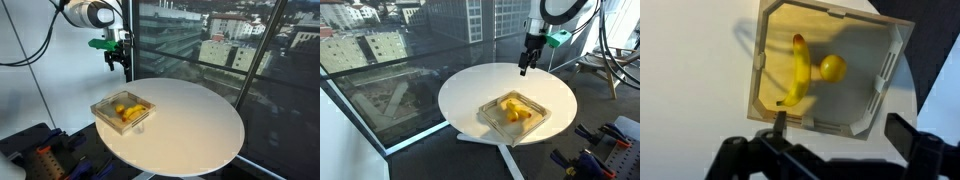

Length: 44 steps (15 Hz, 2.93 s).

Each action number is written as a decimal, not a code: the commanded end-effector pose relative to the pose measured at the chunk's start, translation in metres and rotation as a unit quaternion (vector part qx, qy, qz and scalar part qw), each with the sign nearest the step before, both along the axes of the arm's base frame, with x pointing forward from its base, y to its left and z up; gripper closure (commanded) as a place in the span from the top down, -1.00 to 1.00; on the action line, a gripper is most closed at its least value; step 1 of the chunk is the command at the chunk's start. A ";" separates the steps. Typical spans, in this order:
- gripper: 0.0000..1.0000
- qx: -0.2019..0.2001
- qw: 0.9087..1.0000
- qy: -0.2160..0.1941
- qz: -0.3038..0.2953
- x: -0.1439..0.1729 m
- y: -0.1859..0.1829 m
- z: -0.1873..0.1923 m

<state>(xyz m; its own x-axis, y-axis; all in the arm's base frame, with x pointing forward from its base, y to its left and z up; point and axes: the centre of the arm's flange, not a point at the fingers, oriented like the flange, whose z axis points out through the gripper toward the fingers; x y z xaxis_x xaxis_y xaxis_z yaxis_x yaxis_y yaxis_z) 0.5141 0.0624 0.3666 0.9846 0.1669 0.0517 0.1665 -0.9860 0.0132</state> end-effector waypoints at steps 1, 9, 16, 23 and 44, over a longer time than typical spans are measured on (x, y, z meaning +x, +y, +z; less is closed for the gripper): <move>1.00 -0.011 1.000 0.001 -0.013 -0.021 0.003 0.018; 1.00 -0.003 1.000 0.002 -0.004 -0.019 0.004 0.018; 1.00 -0.003 1.000 0.003 -0.004 -0.020 0.003 0.017; 1.00 -0.003 1.000 0.003 -0.004 -0.020 0.003 0.017; 1.00 0.022 0.999 -0.037 -0.005 -0.060 0.006 0.041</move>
